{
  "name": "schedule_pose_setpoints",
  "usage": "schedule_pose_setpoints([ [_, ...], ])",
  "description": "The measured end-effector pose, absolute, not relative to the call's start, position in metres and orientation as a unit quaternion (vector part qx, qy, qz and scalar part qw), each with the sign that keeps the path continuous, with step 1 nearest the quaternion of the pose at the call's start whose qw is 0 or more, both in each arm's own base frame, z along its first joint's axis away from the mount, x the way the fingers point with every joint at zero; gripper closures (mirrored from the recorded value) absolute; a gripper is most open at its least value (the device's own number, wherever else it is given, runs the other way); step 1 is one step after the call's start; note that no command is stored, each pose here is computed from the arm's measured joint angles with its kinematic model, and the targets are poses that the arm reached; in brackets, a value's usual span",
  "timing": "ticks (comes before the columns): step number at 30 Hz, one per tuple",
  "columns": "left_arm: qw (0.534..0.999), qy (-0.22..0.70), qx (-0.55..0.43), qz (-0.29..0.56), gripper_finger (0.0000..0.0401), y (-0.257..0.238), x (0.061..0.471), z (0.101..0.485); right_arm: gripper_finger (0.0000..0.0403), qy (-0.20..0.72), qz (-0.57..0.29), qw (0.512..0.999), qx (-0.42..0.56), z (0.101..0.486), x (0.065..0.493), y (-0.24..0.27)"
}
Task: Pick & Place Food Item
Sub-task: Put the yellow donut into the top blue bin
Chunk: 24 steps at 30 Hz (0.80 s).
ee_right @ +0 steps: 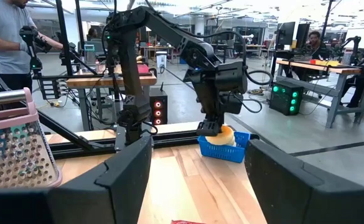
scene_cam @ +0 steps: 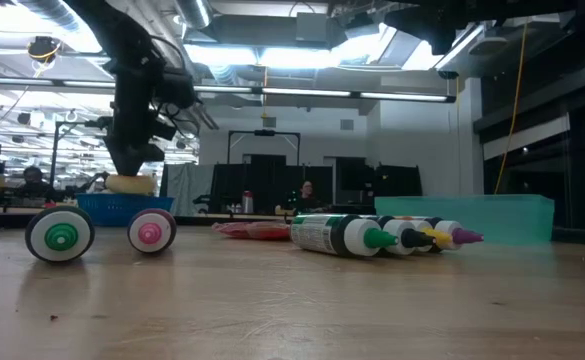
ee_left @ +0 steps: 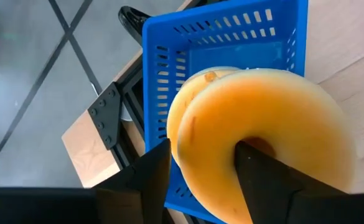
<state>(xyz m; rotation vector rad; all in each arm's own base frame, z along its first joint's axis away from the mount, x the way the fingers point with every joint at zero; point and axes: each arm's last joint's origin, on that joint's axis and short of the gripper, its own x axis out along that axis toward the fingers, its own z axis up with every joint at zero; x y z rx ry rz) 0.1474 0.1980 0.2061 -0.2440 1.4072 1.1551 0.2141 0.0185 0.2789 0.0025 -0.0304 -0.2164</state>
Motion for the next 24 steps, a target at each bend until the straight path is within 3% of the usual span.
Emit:
schedule_pose_setpoints([
  [5,0.606,0.610,-0.106,0.498,0.0269,0.1983,0.1476,0.2052,0.0149,-0.015,-0.109,0.994,0.001,0.2789,0.2141,0.0184],
  [13,0.606,0.614,-0.104,0.495,0.0388,0.1979,0.1475,0.2052,0.0149,-0.015,-0.109,0.994,0.001,0.2789,0.2141,0.0185],
  [24,0.609,0.610,-0.103,0.497,0.0397,0.1946,0.1448,0.2109,0.0149,-0.015,-0.109,0.994,0.001,0.2788,0.2141,0.0184],
])
